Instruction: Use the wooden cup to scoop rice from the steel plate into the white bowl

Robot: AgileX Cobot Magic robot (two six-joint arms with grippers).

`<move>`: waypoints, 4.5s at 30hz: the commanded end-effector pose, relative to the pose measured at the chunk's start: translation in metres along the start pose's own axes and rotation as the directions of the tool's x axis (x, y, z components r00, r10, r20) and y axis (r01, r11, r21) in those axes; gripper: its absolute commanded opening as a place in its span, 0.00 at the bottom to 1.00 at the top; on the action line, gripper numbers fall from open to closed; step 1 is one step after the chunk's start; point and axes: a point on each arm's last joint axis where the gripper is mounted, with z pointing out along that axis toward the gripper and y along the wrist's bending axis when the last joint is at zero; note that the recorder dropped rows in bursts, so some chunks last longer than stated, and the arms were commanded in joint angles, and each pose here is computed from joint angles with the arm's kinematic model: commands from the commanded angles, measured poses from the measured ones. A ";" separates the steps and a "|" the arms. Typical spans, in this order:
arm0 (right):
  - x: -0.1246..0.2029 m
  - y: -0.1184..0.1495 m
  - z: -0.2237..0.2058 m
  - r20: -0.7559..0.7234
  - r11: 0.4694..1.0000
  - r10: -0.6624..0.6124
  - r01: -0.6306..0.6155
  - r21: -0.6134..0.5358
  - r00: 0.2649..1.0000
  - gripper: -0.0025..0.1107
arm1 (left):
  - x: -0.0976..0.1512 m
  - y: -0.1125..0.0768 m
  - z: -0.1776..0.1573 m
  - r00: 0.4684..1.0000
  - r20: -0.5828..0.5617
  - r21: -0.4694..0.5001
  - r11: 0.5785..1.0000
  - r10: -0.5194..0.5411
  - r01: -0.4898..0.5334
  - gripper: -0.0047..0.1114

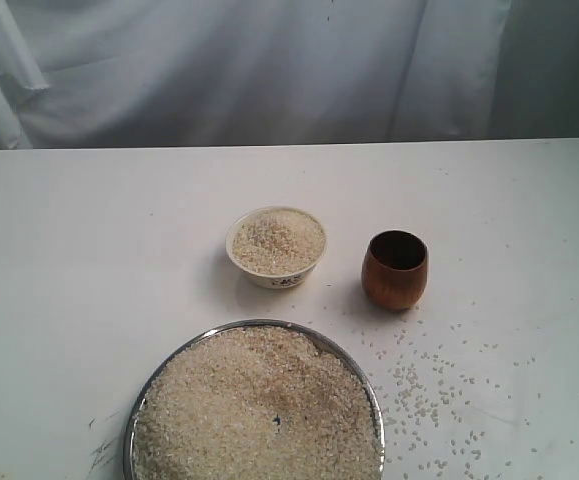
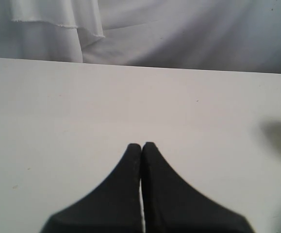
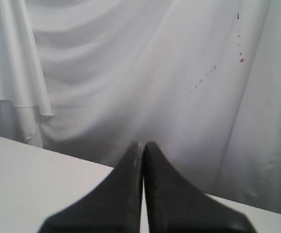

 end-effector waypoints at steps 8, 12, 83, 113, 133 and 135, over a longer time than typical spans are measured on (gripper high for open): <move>0.031 0.005 -0.076 0.103 0.987 -0.010 -0.007 0.162 0.995 0.02 | 0.000 0.000 0.000 1.000 0.013 -0.002 1.000 0.000 0.000 0.04; 0.049 0.013 -0.101 0.160 0.986 -0.022 -0.005 0.168 0.987 0.02 | 0.000 0.000 0.000 1.000 0.013 -0.002 1.000 0.000 0.000 0.04; 0.189 0.006 -0.127 -0.267 0.924 0.059 0.049 0.380 0.962 0.02 | 0.000 0.000 0.000 1.000 0.013 -0.002 1.000 0.000 0.000 0.04; 0.189 0.006 -0.127 -0.262 0.926 0.070 0.035 0.377 0.962 0.02 | 0.000 0.000 0.000 1.000 0.013 -0.002 1.000 0.000 0.000 0.04; 0.189 0.006 -0.127 -0.262 0.926 0.070 0.035 0.377 0.962 0.02 | 0.000 0.000 0.000 1.000 0.013 -0.002 1.000 0.000 0.000 0.04; 0.189 0.006 -0.127 -0.262 0.926 0.070 0.035 0.377 0.962 0.02 | 0.000 0.000 0.000 1.000 0.013 -0.002 1.000 0.000 0.000 0.04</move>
